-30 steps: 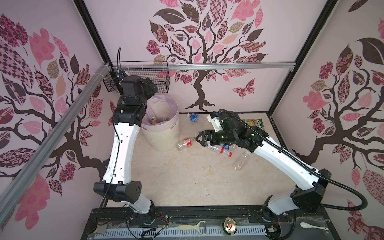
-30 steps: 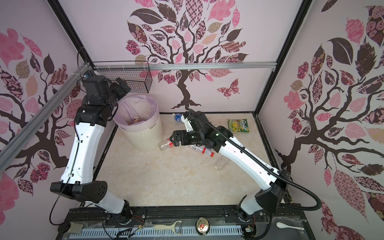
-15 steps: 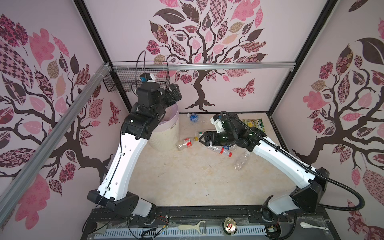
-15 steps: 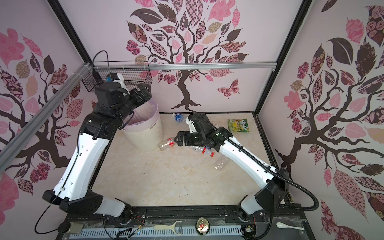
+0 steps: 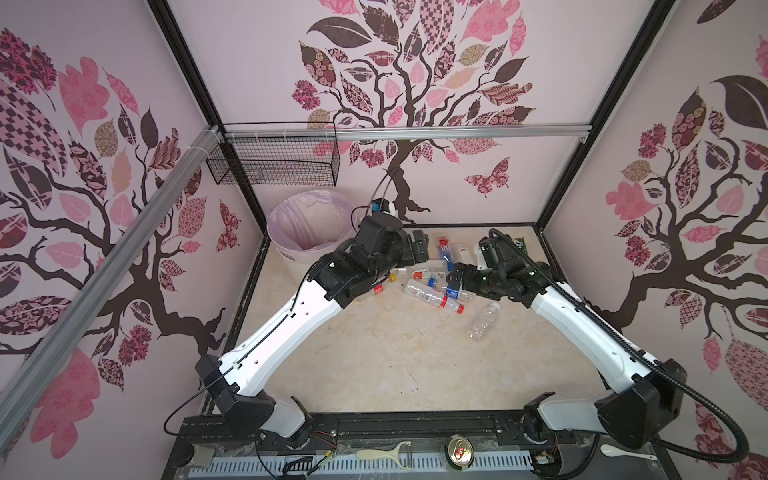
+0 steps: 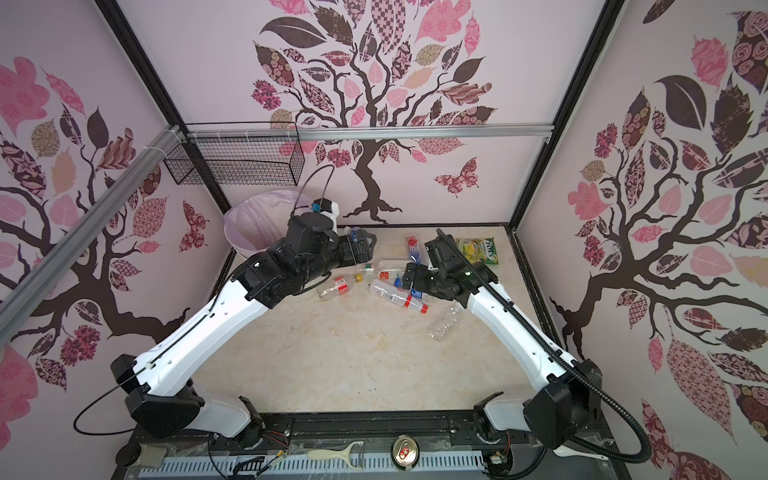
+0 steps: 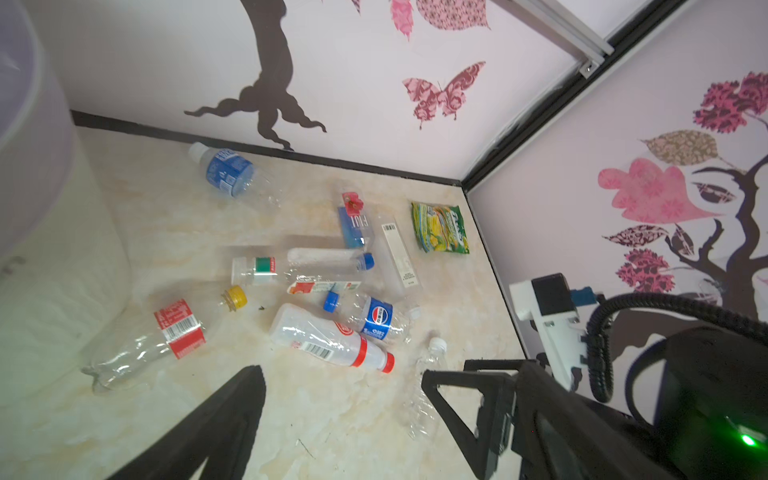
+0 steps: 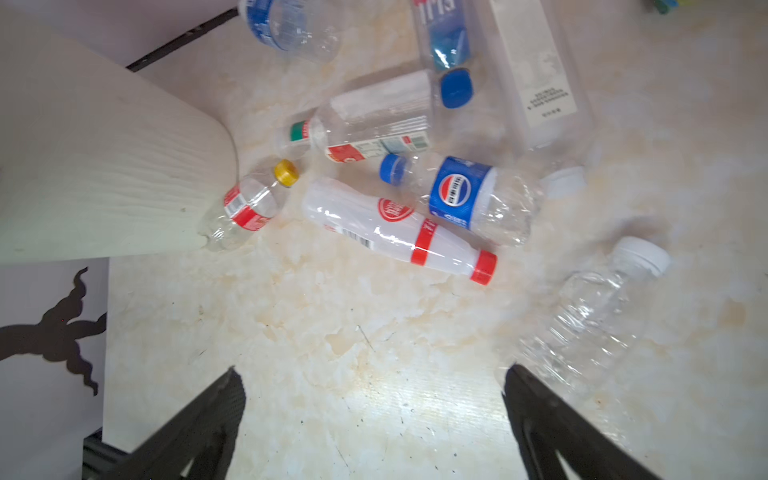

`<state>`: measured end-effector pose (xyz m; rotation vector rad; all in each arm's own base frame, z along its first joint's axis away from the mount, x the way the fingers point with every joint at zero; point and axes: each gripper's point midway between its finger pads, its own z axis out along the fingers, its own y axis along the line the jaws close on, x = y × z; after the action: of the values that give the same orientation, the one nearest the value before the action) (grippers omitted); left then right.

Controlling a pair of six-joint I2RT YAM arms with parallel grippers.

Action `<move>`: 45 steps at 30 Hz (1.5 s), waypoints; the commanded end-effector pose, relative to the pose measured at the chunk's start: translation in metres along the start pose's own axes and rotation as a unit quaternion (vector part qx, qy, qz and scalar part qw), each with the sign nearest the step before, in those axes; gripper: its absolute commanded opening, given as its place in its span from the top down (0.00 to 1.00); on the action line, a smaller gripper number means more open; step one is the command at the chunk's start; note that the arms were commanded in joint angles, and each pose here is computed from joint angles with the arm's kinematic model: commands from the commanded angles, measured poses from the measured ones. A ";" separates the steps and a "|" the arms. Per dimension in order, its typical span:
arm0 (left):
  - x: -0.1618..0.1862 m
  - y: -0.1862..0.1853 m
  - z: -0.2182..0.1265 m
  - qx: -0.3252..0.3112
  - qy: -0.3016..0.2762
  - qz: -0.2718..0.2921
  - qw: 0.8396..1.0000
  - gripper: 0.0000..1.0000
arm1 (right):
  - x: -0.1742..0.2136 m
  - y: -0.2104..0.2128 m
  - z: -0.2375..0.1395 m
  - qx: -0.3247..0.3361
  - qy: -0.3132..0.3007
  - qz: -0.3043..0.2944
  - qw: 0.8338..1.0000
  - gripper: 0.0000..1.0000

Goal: Throw the plastic bottles in the bin
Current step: 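Close the right gripper on the clear white-capped bottle while the left approaches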

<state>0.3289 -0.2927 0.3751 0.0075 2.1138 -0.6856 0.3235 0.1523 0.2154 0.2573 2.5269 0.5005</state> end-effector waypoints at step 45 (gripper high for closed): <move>0.163 0.025 0.037 -0.055 0.206 -0.023 0.977 0.02 | 0.121 -0.133 0.096 0.114 0.169 0.073 0.976 0.31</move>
<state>0.2652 -0.3407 0.2189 0.0576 2.5712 -0.6701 0.2671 0.0931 0.0337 0.5097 2.8939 0.3452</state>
